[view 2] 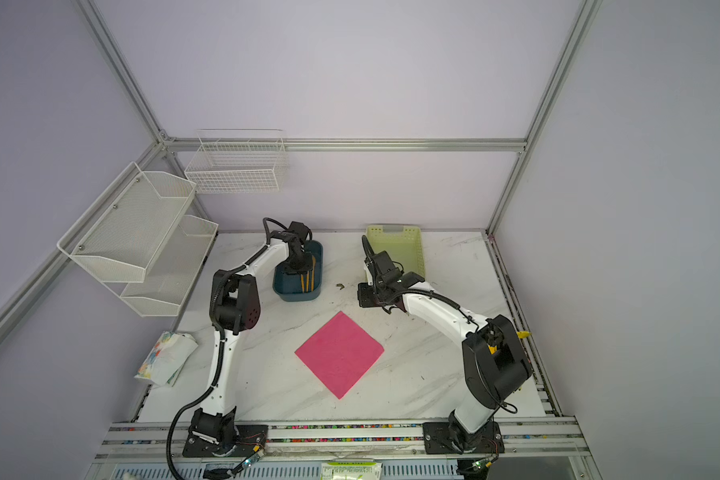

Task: Place the utensils on the paper napkin and roll it up
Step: 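Lower the left gripper into the teal tray onto the yellow spoon, then close the left gripper on the spoon handle and lift it out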

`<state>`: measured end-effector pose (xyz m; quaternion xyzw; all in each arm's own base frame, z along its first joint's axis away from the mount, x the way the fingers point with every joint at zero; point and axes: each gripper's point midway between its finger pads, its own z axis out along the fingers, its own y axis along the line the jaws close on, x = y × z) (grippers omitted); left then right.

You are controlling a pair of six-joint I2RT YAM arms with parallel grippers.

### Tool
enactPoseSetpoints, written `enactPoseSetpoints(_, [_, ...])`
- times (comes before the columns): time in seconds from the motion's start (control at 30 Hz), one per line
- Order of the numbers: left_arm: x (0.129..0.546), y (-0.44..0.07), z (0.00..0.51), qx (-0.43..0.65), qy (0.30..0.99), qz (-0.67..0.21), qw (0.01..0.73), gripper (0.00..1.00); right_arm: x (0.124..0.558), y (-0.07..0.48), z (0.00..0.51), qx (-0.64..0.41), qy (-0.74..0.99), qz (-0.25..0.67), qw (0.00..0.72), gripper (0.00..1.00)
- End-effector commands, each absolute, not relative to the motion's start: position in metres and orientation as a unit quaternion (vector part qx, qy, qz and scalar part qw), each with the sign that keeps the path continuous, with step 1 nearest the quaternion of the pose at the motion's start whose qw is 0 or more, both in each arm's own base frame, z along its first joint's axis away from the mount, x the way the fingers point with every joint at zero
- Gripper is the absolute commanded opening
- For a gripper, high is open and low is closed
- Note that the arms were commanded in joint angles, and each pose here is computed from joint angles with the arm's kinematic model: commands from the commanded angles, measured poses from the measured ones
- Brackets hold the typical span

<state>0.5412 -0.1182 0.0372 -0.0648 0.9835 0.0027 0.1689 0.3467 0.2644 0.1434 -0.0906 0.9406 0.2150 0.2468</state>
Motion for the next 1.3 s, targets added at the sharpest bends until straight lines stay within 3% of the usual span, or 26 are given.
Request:
enactPoseSetpoints(0.0, [0.546,-0.116,0.047,-0.073,0.981,-0.003,0.18,0.17,0.347,0.261,0.143,-0.092,0.943,0.208,0.244,0.29])
enactPoseSetpoints(0.47, [0.546,-0.115,0.053,-0.062,0.98,0.002,0.187,0.11,0.348,0.261,0.146,-0.091,0.941,0.209,0.249,0.29])
enactPoseSetpoints(1.27, [0.542,-0.116,0.153,-0.042,0.963,-0.02,0.265,0.05,0.359,0.26,0.164,-0.087,0.934,0.205,0.279,0.29])
